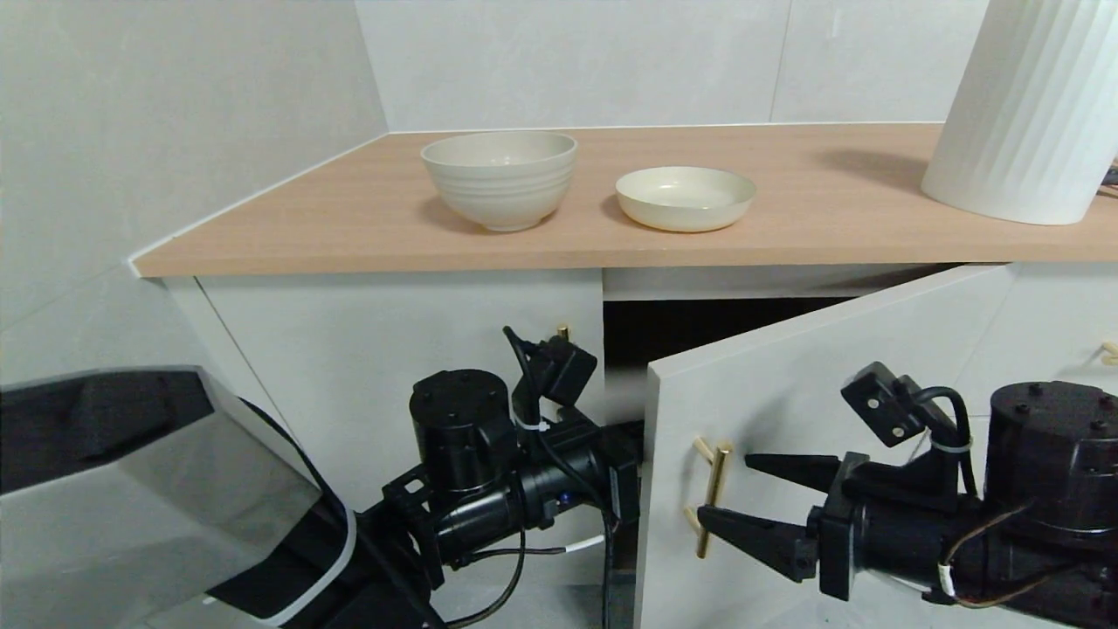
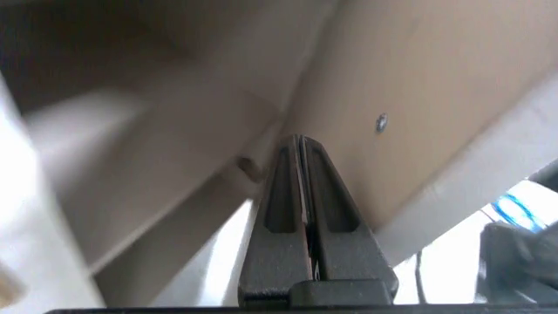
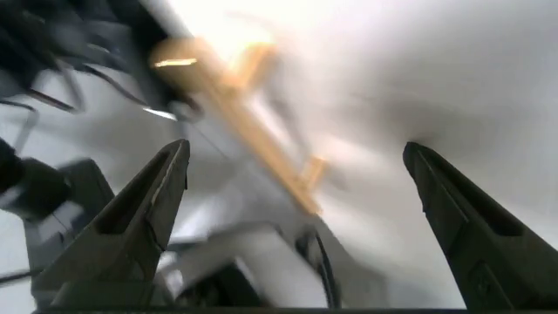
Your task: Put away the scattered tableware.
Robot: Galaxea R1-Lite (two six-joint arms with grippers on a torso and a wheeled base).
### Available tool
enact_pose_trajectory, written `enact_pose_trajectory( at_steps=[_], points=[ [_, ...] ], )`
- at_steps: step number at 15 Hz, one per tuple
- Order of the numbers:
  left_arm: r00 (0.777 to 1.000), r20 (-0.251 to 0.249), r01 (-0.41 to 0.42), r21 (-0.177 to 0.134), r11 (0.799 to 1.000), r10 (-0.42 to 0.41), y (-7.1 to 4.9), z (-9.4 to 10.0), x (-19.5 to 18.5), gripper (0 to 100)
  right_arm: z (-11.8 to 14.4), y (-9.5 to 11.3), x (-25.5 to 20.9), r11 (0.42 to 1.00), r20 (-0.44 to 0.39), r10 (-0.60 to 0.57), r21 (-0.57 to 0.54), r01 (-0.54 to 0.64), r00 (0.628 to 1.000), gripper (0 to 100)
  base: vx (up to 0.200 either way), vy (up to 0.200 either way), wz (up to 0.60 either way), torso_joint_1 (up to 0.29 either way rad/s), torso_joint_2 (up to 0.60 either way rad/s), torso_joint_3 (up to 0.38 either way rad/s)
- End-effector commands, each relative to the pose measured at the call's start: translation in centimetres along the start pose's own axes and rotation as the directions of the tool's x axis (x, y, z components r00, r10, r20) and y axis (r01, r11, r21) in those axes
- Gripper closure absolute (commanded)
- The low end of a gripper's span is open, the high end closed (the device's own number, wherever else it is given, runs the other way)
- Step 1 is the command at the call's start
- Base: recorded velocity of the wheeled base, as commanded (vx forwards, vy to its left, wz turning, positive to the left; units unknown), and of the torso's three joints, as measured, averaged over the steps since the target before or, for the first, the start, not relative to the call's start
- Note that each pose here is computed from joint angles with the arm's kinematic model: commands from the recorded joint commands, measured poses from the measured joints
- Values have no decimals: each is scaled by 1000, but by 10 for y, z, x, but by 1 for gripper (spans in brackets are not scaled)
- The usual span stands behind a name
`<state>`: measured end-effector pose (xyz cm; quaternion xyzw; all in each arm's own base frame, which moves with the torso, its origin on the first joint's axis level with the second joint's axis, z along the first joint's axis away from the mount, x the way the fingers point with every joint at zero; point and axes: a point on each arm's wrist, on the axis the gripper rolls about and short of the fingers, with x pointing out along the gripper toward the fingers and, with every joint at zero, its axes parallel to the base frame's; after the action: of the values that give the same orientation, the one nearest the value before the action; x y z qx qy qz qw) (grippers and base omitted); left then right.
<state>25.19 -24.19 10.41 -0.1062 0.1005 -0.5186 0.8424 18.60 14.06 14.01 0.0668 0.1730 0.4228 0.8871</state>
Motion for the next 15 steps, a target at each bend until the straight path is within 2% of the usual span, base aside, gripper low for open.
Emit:
enact_pose_trajectory(
  at_steps=[1, 4, 10, 15],
  points=[
    [1000, 19, -7, 5, 1000, 7, -1, 8, -2, 100, 16, 19, -51, 1000, -5, -2, 3, 2, 1000, 0, 0, 0, 0, 0, 0, 0],
    [1000, 21, 0, 7, 1000, 0, -4, 11, -3, 100, 19, 26, -72, 1000, -31, -14, 12, 15, 999, 0, 0, 0, 0, 0, 0, 0],
    [1000, 14, 9, 6, 1000, -9, -9, 10, -5, 100, 6, 25, -75, 1000, -69, -17, 23, 19, 997, 0, 0, 0, 0, 0, 0, 0],
    [1000, 6, 20, 5, 1000, -20, -11, 7, -2, 100, 5, 25, -75, 999, -87, -20, 27, 23, 996, 0, -200, 0, 0, 4, 0, 0]
  ],
)
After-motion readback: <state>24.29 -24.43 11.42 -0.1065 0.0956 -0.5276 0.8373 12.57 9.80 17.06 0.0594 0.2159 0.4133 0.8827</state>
